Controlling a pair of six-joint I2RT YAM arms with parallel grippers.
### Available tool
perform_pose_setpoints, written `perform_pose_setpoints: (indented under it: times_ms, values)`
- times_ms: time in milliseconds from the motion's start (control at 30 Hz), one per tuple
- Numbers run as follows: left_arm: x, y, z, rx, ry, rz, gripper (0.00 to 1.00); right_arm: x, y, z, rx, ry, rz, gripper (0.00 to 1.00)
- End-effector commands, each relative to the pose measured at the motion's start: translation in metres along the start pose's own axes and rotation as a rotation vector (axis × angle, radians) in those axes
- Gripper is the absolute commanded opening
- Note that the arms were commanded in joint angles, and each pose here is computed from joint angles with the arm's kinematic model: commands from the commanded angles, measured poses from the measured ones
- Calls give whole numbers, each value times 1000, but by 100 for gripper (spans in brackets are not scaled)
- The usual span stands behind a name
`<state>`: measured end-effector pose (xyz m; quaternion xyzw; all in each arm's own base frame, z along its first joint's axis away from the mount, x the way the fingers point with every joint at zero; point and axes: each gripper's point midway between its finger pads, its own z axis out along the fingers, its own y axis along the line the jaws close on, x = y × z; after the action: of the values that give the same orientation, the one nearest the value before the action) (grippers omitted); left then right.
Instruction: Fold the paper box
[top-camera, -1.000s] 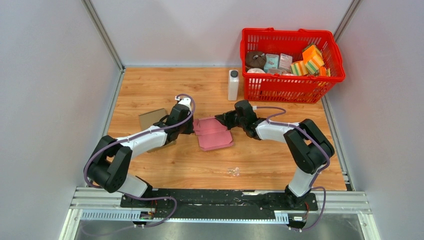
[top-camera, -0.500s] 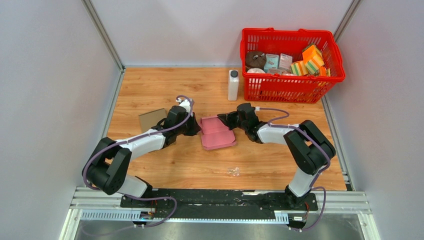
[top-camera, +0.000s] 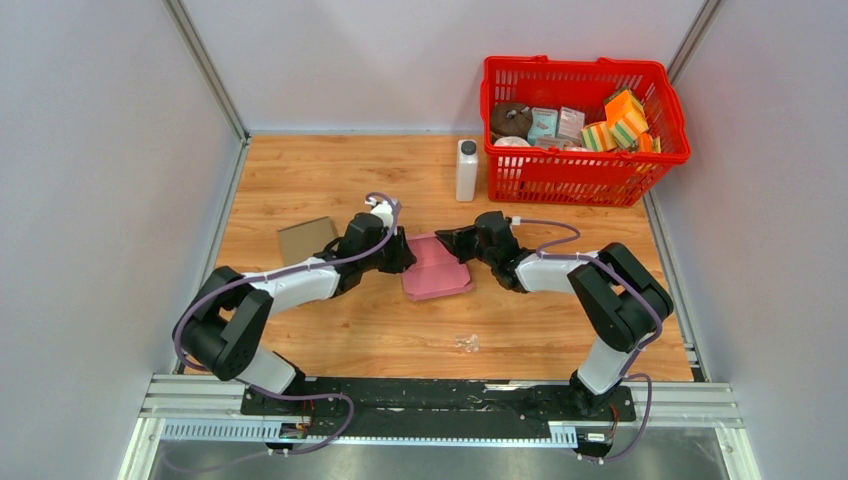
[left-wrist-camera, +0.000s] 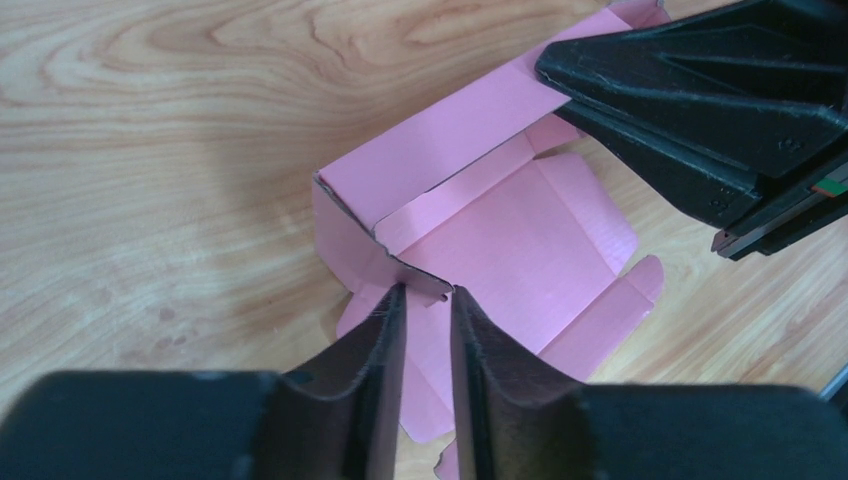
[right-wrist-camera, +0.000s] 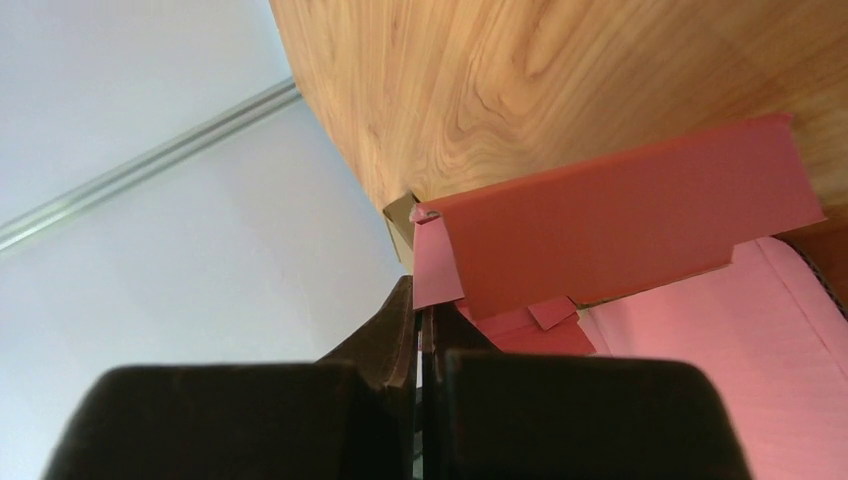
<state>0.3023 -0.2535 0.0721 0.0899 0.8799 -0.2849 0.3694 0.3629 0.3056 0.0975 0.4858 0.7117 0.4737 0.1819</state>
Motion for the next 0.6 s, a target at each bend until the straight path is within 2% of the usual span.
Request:
perform_pose_setpoints:
  times_ms: [0,100,200,267,433,467,567]
  values:
    - [-7,0,-28,-22,-63,53,37,21,1,-10,-18,65,-81,0]
    - [-12,4,-46,-45,-117,74,35,23,3,-11,-34,77,-102,0]
    - [-17,13,-60,-86,-179,86,24,21,0,-12,-44,76,-117,0]
    - [-21,15,-68,-99,-217,84,20,21,-1,-13,-55,77,-120,0]
    - [-8,28,-66,-145,-191,82,22,22,2,-16,-88,85,-135,0]
    - [-5,32,-64,-157,-181,78,27,21,1,-17,-92,84,-144,0]
    - [1,33,-53,-151,-154,103,34,20,-5,-19,-97,83,-155,0]
